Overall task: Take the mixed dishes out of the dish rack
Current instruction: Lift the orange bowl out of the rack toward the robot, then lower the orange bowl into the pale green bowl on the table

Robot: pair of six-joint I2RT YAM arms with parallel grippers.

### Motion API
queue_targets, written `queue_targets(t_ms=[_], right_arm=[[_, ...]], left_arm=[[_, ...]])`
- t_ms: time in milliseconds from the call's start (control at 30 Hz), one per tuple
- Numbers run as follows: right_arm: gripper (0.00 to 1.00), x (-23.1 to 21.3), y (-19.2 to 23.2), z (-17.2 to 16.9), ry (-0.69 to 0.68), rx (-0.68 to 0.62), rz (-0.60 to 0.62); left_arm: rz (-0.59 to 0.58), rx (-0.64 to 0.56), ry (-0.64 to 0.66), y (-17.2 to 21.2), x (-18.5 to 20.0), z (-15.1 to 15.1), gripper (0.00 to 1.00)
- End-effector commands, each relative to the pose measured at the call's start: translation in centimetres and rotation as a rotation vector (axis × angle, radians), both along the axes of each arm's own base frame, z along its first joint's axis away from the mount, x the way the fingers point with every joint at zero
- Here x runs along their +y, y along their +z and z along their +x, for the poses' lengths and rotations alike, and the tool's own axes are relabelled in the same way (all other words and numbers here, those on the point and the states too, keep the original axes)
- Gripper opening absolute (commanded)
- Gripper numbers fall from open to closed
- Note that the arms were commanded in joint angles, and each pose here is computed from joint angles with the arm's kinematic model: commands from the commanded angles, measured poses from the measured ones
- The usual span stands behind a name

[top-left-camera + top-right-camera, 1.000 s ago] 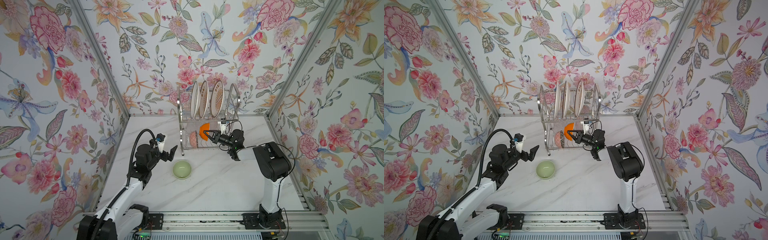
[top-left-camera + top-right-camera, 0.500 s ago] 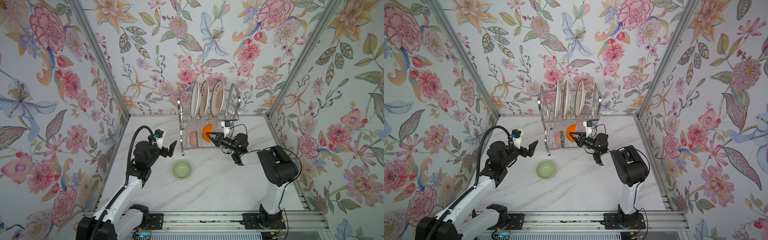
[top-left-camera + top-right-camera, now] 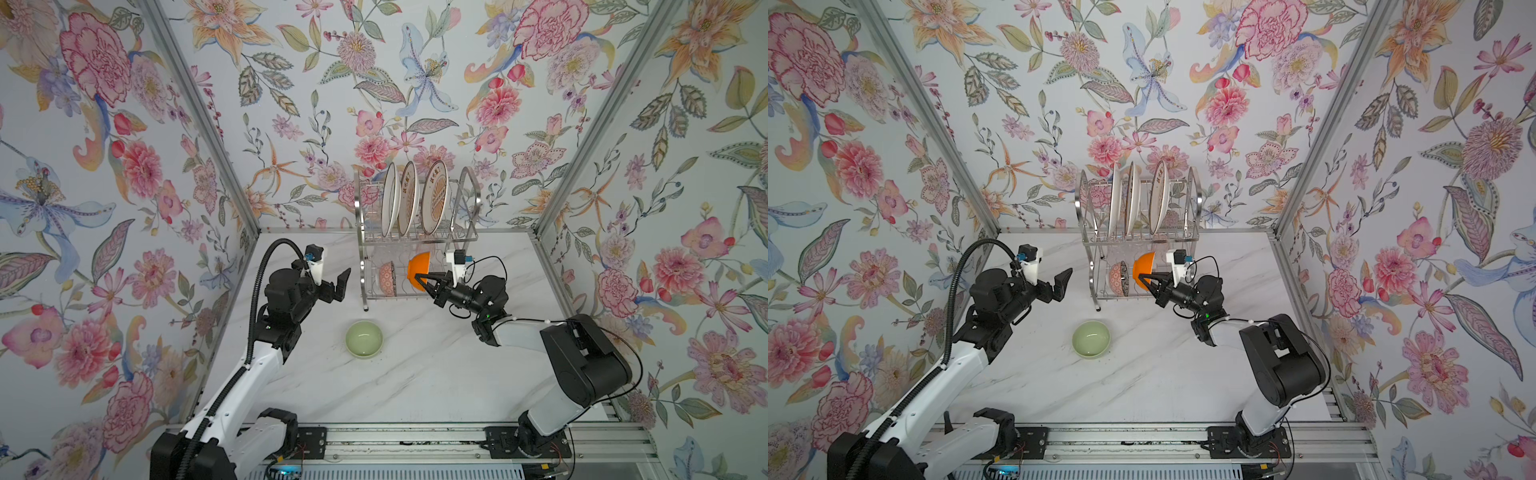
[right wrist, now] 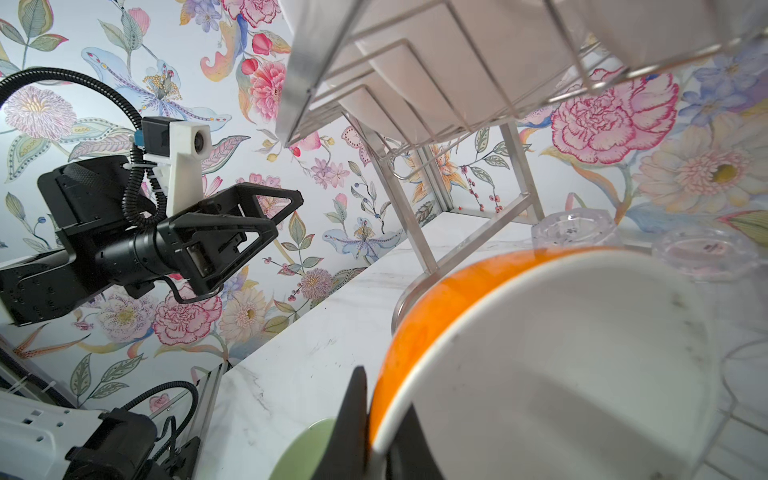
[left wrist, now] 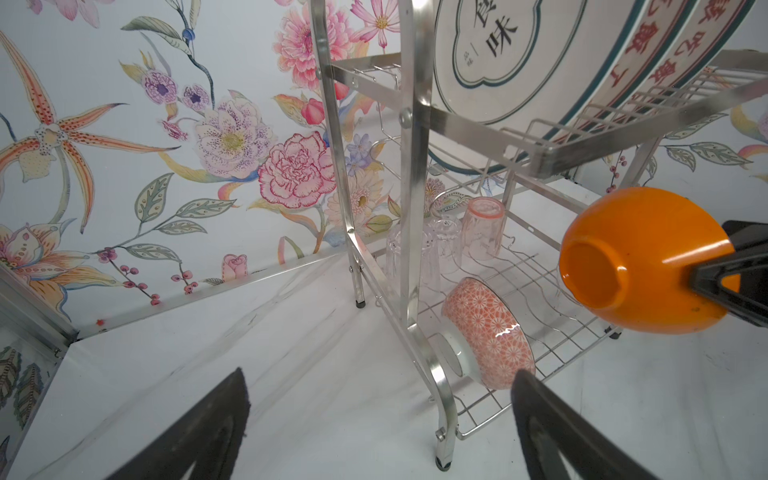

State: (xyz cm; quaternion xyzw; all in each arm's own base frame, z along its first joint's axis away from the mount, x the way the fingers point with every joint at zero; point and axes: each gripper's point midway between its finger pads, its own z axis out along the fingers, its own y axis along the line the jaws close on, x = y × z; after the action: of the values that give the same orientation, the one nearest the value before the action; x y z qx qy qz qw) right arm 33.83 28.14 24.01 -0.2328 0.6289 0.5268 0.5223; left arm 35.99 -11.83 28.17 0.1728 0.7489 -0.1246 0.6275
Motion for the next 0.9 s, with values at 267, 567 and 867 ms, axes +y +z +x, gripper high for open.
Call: queue_targets(t_ms=[267, 567, 867], right_arm=[[0.00, 0.6, -0.2, -4.6, -0.022, -0.212, -0.370], [0.00, 3.9, -0.9, -8.4, 0.154, -0.332, -0.659], [0.00, 7.6, -3.4, -11.1, 0.336, -0.446, -0.895]], left_arm=[[-0.089, 0.029, 0.086, 1.5, 3.0, 0.7, 0.99], [-0.043, 0.147, 0.228, -0.7, 6.9, 1.6, 0.99], [-0.060, 0.200, 0.299, -2.3, 9.4, 1.7, 1.00]])
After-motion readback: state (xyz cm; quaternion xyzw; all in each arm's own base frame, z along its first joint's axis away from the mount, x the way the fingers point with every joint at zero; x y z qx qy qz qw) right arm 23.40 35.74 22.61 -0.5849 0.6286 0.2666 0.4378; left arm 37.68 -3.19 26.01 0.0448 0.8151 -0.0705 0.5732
